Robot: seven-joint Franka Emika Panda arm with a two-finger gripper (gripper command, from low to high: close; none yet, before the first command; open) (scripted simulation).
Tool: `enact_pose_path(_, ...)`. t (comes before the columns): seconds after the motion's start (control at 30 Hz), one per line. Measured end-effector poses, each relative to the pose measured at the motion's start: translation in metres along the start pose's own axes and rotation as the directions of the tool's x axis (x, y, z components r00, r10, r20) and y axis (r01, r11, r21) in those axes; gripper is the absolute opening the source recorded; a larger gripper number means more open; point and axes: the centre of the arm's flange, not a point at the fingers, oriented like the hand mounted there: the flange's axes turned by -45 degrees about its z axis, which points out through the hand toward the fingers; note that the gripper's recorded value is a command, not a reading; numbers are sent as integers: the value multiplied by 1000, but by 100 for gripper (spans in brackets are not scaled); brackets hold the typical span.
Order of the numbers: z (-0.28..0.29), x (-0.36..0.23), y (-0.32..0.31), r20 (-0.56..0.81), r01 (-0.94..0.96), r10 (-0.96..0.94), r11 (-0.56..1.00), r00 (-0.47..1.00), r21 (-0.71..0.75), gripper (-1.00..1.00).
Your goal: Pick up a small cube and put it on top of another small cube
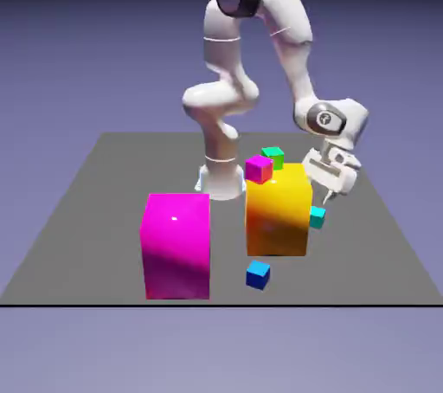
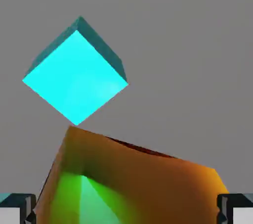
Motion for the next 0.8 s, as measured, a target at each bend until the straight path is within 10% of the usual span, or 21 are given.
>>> enact_pose_path(0.27, 0, 49, -45, 73, 453, -447, 873, 891, -182, 0)
enact_pose_path(0.53, 63, 59, -37, 73, 453, -447, 873, 891, -182, 0)
enact_pose_path(0.57, 67, 60, -37, 73, 453, -447, 873, 891, -182, -100)
enact_pose_path(0.8, 19, 52, -41, 71, 453, -448, 874, 891, -179, -100)
